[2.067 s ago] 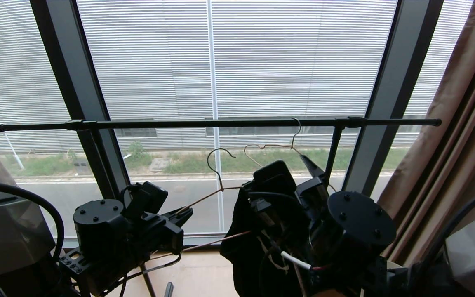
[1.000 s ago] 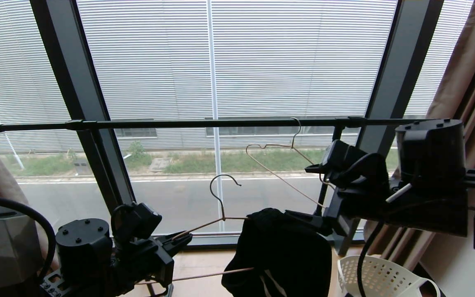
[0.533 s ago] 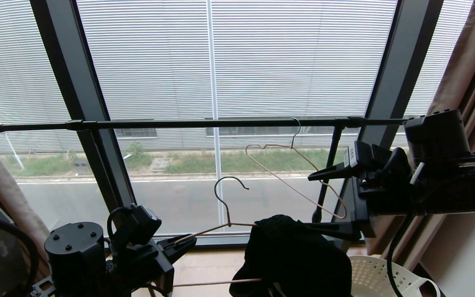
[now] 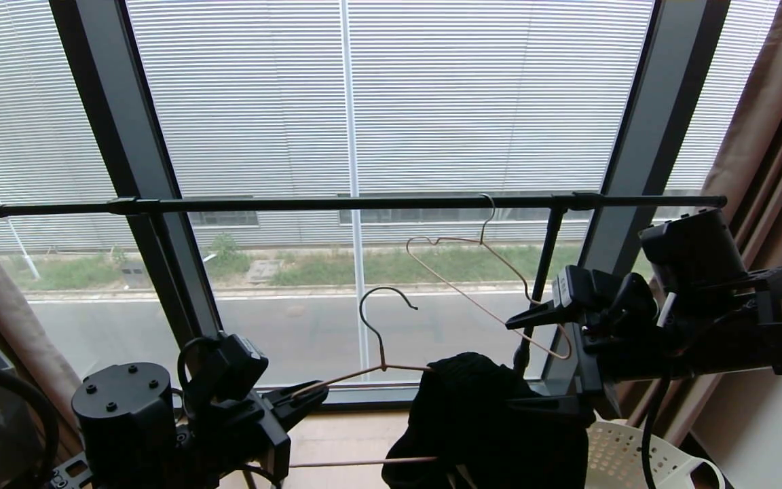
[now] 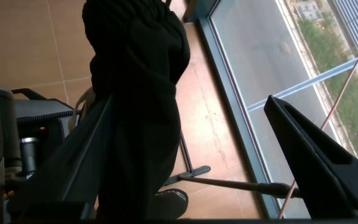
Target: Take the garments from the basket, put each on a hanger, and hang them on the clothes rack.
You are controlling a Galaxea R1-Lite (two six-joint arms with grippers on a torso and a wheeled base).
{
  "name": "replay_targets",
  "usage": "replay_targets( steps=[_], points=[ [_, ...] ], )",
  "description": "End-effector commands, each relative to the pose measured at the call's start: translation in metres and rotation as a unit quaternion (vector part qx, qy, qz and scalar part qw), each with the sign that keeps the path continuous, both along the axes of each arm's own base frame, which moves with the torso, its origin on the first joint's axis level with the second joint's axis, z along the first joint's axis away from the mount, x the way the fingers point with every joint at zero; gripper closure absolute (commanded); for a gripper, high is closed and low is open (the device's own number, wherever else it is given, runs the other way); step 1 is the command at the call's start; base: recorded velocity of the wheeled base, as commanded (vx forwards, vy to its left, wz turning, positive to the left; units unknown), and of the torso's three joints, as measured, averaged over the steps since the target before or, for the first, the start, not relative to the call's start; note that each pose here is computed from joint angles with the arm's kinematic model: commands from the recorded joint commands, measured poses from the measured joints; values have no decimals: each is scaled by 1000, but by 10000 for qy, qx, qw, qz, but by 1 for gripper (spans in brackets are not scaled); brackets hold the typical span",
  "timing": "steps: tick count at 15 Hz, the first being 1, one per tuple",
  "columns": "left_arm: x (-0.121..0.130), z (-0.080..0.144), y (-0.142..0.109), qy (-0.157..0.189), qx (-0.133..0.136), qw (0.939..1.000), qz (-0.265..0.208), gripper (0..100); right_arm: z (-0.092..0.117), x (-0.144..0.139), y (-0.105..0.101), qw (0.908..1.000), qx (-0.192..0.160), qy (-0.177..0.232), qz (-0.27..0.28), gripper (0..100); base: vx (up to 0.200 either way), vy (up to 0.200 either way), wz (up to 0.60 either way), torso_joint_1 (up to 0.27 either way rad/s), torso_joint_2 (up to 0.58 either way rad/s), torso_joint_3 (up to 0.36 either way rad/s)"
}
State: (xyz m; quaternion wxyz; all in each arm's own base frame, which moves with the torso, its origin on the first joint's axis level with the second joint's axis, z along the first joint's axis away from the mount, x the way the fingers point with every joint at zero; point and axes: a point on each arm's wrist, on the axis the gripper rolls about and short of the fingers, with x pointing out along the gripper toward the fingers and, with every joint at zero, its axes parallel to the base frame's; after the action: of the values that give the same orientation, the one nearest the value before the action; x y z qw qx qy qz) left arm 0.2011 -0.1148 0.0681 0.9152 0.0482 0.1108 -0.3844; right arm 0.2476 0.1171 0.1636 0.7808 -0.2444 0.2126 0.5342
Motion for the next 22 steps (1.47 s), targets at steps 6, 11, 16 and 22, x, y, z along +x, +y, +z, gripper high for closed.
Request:
replay_targets(
  steps=[6,11,16,22],
  points=[
    [4,4,-2,-111,-67,9999,3,100,-8,10,21,9997,-25,131,219,0,0,0,0,0,0,0],
    [3,10,-2,-238,-127,9996,2,100,-7,23,41,9998,-113,82,110,0,0,0,0,0,0,0],
    [3,10,-2,-245,-130,9996,2,100,-1,24,53,9998,-175,10,-67,0,0,0,0,0,0,0],
    [3,10,-1,-246,-129,9996,25,100,7,24,91,9995,-181,-30,-248,0,0,0,0,0,0,0]
  ],
)
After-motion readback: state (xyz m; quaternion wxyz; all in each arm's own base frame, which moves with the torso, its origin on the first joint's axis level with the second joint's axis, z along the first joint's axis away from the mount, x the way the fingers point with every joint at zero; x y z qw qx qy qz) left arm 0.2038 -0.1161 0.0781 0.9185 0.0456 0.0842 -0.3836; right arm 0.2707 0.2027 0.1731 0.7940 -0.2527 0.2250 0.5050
